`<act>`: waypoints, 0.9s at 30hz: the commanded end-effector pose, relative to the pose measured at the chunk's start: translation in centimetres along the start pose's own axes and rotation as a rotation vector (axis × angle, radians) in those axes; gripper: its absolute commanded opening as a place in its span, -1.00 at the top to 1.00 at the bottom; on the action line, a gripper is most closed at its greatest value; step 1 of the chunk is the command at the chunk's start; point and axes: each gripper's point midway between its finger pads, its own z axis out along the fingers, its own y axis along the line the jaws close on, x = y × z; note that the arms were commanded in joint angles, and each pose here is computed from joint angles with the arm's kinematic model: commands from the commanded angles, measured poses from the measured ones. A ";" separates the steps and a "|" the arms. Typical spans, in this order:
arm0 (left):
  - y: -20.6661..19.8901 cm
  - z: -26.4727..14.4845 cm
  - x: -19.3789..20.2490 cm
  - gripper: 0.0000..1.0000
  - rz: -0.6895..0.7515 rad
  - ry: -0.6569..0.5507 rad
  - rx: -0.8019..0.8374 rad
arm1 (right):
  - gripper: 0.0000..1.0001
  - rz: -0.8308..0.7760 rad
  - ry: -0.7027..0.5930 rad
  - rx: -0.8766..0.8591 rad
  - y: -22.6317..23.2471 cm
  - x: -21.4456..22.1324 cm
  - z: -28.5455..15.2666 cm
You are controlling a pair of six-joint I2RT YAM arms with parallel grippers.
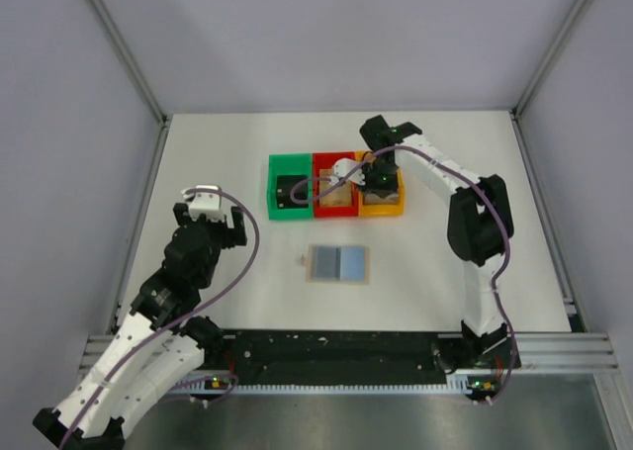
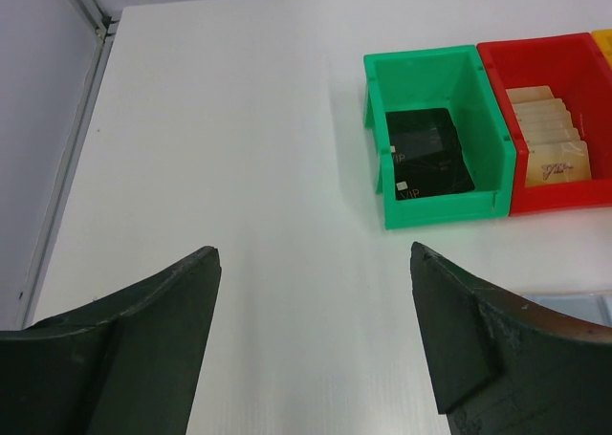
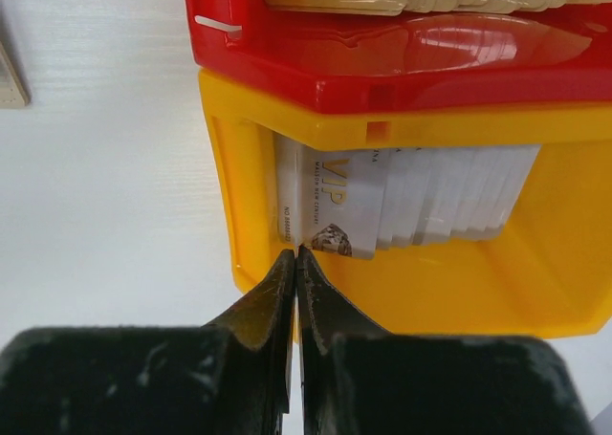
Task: Take the credit cards out of the card holder
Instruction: Place the credit card in the storage box.
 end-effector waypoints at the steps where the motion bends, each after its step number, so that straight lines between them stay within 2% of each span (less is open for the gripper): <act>1: -0.1 0.4 -0.9 -0.68 -0.010 -0.037 0.000 | 1.00 -0.030 -0.048 -0.024 -0.3 -0.7 0.0; 3: -0.1 0.4 -0.8 -0.68 -0.007 -0.034 0.001 | 1.00 -0.033 -0.045 -0.027 -0.4 -0.7 0.2; 4: -0.2 0.5 -0.7 -0.68 -0.005 -0.030 0.004 | 0.93 -0.028 -0.042 -0.026 -0.5 -0.6 0.3; 6: -0.3 0.5 -0.8 -0.68 -0.007 -0.031 0.008 | 0.71 -0.023 -0.031 -0.014 -1.0 -0.5 0.4; 8: -0.3 0.6 -0.7 -0.68 -0.003 -0.025 0.011 | 0.57 0.000 -0.035 0.016 -1.8 -0.6 0.3; 12: -0.5 0.7 -0.6 -0.67 -0.003 -0.021 0.017 | 0.18 0.046 -0.068 0.124 -4.0 -1.4 -1.6; 17: -0.5 0.6 -0.7 -0.67 -0.008 -0.023 0.023 | 0.05 0.110 -0.041 0.321 -7.3 -1.0 -4.7; 20: -0.6 0.5 -0.7 -0.67 -0.011 -0.024 0.031 | 0.01 0.180 -0.098 0.411 -8.2 -1.8 -7.4; 22: -0.7 0.4 -0.8 -0.68 -0.017 -0.026 0.038 | -0.15 0.278 -0.157 0.501 -8.8 -2.5 -10.0; 23: -0.8 0.4 -0.8 -0.68 -0.022 -0.025 0.042 | -0.29 0.341 -0.166 0.539 -8.8 -2.6 -11.0; 27: -1.2 0.3 -0.8 -0.68 -0.033 -0.021 0.064 | -0.34 0.473 -0.183 0.598 -5.8 -4.2 -13.0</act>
